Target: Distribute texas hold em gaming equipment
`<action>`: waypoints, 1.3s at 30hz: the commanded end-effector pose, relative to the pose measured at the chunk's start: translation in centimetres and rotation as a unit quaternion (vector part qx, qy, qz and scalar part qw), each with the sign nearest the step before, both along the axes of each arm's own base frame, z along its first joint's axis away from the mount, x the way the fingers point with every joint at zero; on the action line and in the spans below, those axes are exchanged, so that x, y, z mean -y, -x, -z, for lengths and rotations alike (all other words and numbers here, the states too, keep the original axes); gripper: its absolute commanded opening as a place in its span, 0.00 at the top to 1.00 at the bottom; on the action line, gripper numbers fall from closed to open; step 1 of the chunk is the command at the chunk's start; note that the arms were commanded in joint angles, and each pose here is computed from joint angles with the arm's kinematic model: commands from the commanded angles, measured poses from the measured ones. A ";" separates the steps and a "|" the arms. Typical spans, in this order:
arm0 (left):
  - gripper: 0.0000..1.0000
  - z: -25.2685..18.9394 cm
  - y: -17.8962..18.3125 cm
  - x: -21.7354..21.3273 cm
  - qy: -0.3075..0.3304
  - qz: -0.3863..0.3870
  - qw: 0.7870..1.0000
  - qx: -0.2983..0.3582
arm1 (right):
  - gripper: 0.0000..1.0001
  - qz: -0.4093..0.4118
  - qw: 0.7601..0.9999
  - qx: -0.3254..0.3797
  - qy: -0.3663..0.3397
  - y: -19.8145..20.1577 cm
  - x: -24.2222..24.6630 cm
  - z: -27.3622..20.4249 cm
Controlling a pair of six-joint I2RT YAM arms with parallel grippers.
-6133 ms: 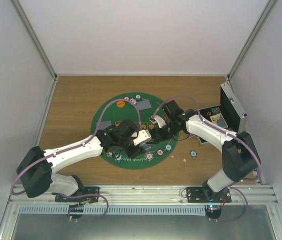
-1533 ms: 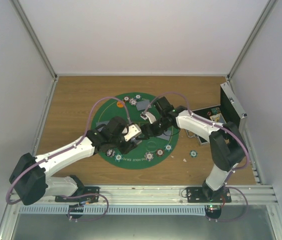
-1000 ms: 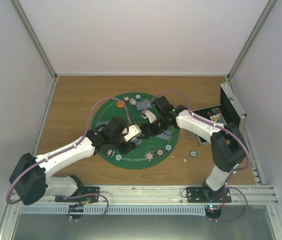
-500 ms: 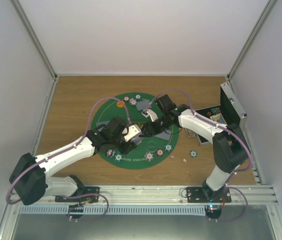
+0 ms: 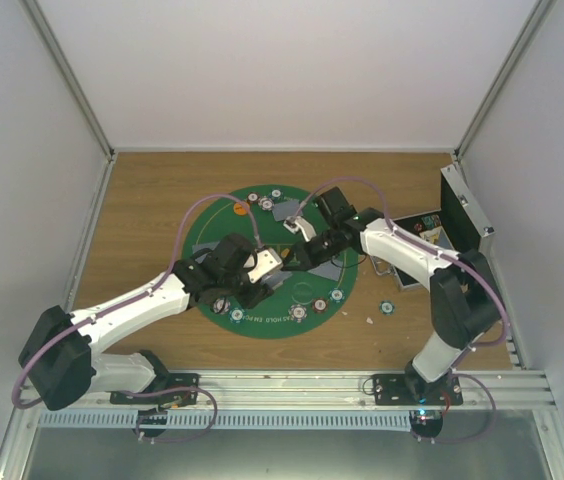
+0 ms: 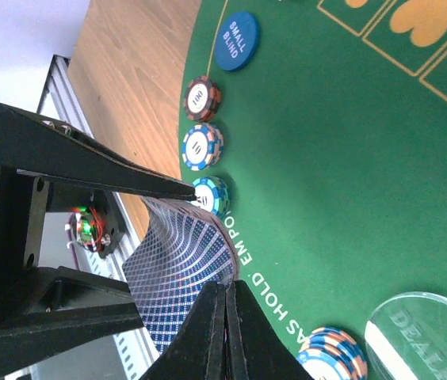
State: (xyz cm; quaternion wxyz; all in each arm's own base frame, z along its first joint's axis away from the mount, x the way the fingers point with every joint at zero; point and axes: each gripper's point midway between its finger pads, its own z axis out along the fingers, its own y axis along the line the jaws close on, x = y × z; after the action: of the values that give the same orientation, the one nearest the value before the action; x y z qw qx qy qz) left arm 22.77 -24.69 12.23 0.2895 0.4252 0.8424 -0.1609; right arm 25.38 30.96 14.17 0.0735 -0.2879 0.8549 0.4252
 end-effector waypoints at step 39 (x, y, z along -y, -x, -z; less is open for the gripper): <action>0.45 -3.0 -8.4 -10.7 0.014 -0.241 0.969 0.042 | 0.99 0.123 0.990 -0.051 -0.037 -13.6 -14.8 8.0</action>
State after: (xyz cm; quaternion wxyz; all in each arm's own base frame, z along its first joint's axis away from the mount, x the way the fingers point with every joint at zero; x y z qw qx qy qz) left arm 30.13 -14.08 12.95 0.3253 0.2263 0.9148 -0.0780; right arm 38.11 44.74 7.17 0.0904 -0.1609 0.8717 0.4541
